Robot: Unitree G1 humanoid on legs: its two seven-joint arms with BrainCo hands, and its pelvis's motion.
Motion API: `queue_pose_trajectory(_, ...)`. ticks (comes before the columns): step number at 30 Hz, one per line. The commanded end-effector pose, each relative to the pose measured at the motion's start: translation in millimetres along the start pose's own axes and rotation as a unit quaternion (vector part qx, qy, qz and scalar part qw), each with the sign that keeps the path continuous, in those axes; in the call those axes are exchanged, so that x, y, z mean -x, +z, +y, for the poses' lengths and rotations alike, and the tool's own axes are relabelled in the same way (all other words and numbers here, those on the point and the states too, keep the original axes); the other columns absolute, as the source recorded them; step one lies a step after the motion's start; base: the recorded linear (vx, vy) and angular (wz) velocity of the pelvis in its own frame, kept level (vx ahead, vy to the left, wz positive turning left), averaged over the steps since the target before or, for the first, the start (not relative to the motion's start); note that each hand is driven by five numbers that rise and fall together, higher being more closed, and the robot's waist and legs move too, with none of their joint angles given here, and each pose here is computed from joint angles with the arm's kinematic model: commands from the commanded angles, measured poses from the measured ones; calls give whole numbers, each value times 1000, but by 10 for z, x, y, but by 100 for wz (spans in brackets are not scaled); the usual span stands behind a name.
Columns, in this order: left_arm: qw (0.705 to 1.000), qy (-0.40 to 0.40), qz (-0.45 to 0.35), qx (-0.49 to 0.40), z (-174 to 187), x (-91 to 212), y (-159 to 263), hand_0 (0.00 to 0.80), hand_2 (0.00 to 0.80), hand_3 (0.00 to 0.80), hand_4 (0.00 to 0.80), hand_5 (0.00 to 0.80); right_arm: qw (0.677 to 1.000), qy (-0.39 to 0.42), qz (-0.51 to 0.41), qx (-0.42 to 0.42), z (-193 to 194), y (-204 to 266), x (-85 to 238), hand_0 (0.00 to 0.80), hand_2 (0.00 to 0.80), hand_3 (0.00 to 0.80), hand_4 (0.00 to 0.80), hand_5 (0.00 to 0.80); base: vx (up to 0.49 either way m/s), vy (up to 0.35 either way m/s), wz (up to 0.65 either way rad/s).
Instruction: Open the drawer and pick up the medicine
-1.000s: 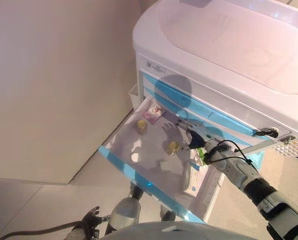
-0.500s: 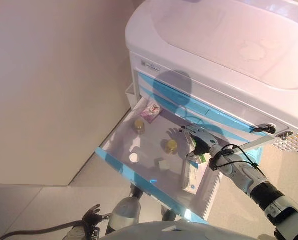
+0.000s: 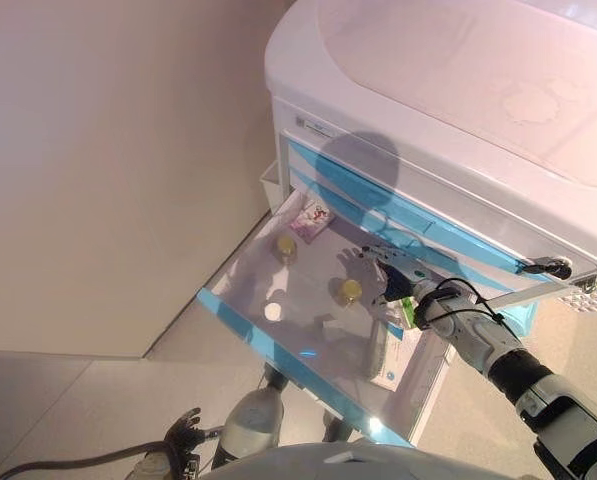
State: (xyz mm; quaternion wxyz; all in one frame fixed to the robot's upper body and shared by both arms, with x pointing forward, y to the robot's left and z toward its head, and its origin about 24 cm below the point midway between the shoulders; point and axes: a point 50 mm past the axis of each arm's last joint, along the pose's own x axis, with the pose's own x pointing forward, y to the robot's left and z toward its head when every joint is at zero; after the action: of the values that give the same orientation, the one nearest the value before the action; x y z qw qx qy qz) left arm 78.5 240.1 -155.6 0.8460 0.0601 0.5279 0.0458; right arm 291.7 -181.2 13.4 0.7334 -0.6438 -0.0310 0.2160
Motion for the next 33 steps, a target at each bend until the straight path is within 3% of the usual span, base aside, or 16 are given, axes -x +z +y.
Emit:
queue_pose_trajectory(1,999,-7,-9,-43,14,-22,95,0,0,0,0,0,999,1,-36,36,-109,162,-124,0,0,0,0,0,30,3,6)
queue_pose_trajectory(20,998,-5,-16,-56,54,-24,128,0,0,0,0,0,990,78,-56,107,42,325,-297,0,0,0,0,0,6,-4,3)
queue_pose_trajectory(33,998,-4,-17,-59,51,-21,117,0,0,0,0,0,987,87,-16,131,153,232,-296,0,0,0,0,0,0,0,0)
